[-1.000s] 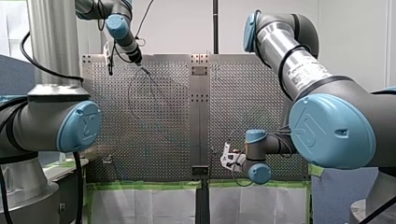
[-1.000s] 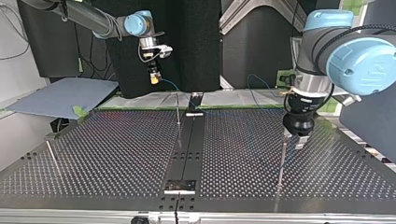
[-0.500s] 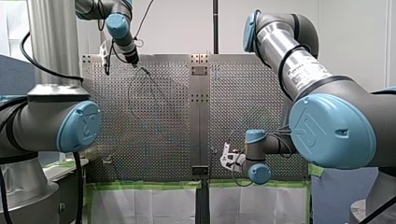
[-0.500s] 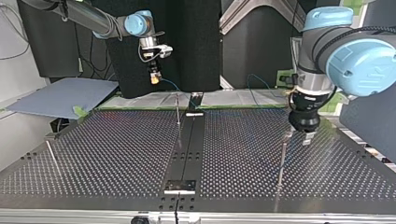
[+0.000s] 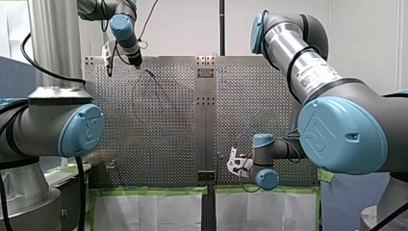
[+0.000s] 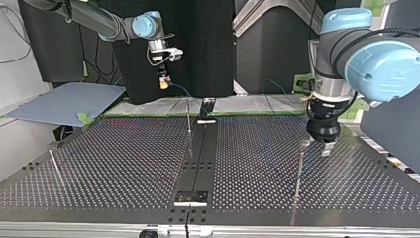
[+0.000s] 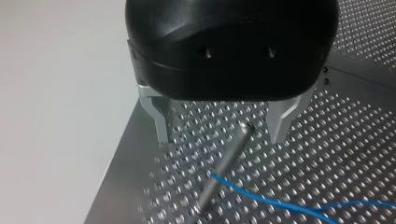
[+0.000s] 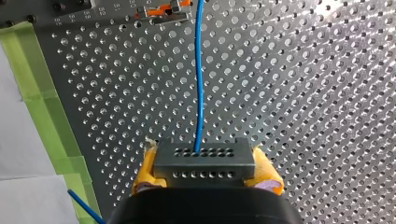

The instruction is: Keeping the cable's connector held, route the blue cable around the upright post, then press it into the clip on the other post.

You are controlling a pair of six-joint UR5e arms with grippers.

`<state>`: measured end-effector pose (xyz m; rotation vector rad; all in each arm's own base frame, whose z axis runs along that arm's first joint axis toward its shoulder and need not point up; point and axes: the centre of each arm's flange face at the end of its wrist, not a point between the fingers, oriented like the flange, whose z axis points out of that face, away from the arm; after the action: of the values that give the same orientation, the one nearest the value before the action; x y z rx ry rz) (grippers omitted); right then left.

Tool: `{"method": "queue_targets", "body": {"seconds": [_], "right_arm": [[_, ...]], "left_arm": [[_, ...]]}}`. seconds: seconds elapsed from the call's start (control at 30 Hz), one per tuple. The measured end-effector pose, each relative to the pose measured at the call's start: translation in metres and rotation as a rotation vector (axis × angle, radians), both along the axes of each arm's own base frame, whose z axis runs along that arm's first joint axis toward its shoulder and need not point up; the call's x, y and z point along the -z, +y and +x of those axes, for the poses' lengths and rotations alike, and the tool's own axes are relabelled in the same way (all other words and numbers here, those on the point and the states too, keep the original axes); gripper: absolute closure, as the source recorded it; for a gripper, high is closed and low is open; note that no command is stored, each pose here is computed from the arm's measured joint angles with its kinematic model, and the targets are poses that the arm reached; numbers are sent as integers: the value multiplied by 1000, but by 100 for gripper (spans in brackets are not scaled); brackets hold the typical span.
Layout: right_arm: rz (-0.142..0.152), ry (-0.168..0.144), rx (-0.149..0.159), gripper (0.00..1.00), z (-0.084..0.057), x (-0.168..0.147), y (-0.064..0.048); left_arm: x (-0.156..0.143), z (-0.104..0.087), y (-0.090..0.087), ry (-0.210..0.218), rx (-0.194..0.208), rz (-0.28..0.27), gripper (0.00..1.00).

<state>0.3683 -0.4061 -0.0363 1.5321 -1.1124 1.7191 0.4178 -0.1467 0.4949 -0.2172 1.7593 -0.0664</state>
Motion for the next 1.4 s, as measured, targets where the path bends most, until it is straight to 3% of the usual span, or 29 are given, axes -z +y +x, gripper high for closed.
{"method": "queue_targets", "body": {"seconds": [0.2,0.33,0.5,0.73,1.03,1.4], "right_arm": [[5,1,0,100,0,0,0],[10,2,0,100,0,1,1],[14,6,0,100,-1,1,1],[10,6,0,100,-1,1,1],[5,1,0,100,0,0,0],[1,-3,1,100,0,0,0]], "left_arm": [[5,10,-16,-29,84,39,0],[19,16,-35,-13,153,73,0],[36,22,-60,-2,205,124,0],[45,21,-94,-37,270,135,0],[77,40,-115,-33,283,154,0],[117,73,-120,-50,239,246,0]]}}
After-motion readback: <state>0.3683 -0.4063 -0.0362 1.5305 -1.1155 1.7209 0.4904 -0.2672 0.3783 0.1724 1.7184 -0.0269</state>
